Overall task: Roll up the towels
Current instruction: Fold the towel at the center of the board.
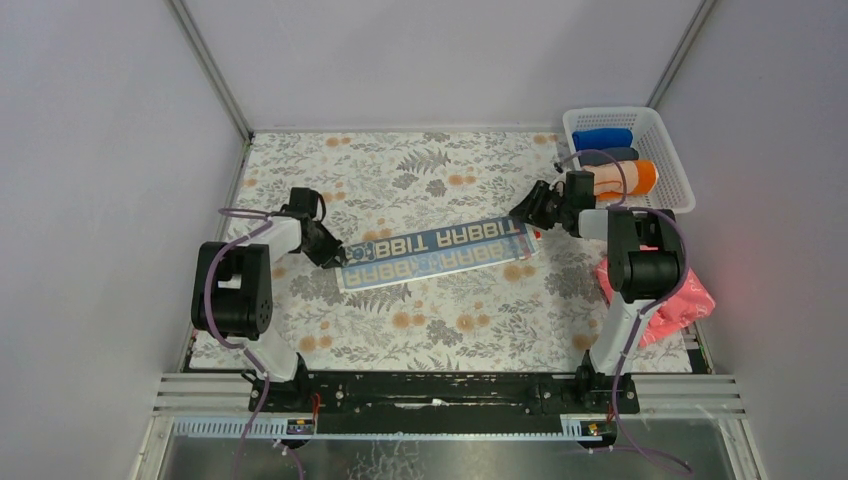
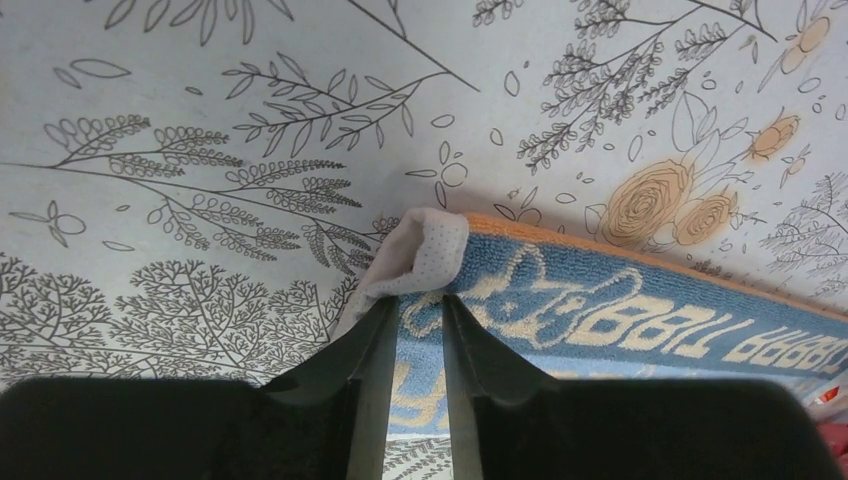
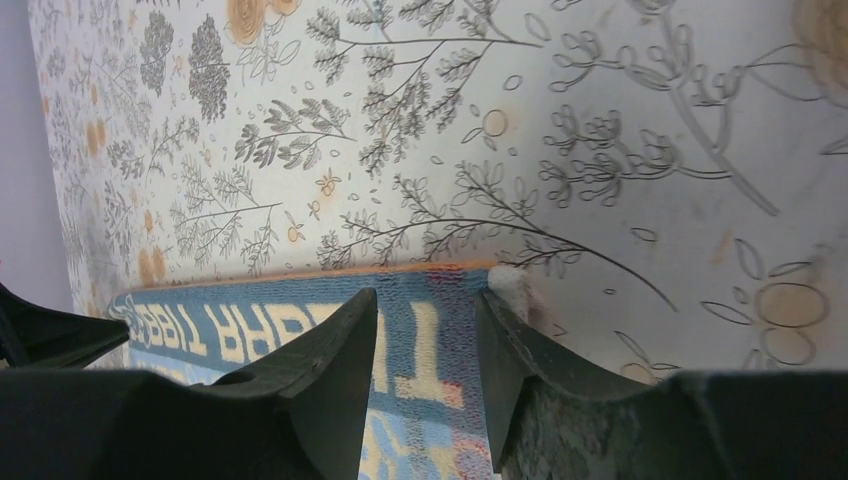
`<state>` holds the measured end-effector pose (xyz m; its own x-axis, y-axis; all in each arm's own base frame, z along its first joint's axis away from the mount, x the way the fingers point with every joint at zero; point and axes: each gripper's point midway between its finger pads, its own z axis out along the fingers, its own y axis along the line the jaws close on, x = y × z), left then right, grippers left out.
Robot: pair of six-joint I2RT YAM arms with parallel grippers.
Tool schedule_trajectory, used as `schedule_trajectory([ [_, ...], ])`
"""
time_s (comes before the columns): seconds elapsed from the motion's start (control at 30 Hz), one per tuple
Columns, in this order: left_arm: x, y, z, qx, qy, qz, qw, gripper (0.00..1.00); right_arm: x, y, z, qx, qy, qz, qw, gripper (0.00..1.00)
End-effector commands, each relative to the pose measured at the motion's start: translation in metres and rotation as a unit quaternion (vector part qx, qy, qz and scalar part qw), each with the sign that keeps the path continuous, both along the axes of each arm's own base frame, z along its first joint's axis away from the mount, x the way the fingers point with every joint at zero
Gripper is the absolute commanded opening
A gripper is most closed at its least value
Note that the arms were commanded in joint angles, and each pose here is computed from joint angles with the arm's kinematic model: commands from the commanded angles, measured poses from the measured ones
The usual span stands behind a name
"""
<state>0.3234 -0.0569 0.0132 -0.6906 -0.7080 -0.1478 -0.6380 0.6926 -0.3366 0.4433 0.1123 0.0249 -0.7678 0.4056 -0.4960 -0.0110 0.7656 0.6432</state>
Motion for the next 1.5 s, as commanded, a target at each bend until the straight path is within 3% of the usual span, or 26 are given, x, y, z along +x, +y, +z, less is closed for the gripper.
schedule_trajectory([
  [0.0,-0.004,0.011,-0.018,0.021,0.012,0.016,1.0,0.28,0.005,-0.009,0.02,-0.01,-0.022,0.005,1.0,0.48],
  [0.13,0.002,0.005,0.01,0.015,-0.026,0.0,1.0,0.47,-0.004,-0.015,0.041,-0.043,-0.019,0.015,0.999,0.5],
  [0.43,-0.004,0.021,0.064,0.077,-0.065,-0.052,0.994,0.66,-0.039,-0.049,0.023,-0.212,0.063,0.042,0.974,0.52],
  [0.8,-0.017,0.051,0.081,0.165,-0.073,-0.083,0.98,0.75,-0.046,-0.027,0.001,-0.259,0.11,0.118,0.952,0.52],
  [1.13,-0.017,0.048,0.079,0.16,-0.074,-0.089,0.98,0.76,-0.079,-0.027,-0.041,-0.328,0.198,0.162,0.909,0.5],
  [1.3,-0.018,0.048,0.079,0.159,-0.076,-0.087,0.981,0.76,-0.098,-0.034,-0.056,-0.354,0.237,0.177,0.887,0.35],
  [1.47,-0.018,0.044,0.079,0.149,-0.079,-0.091,0.981,0.75,-0.1,-0.052,-0.058,-0.398,0.245,0.177,0.866,0.06],
])
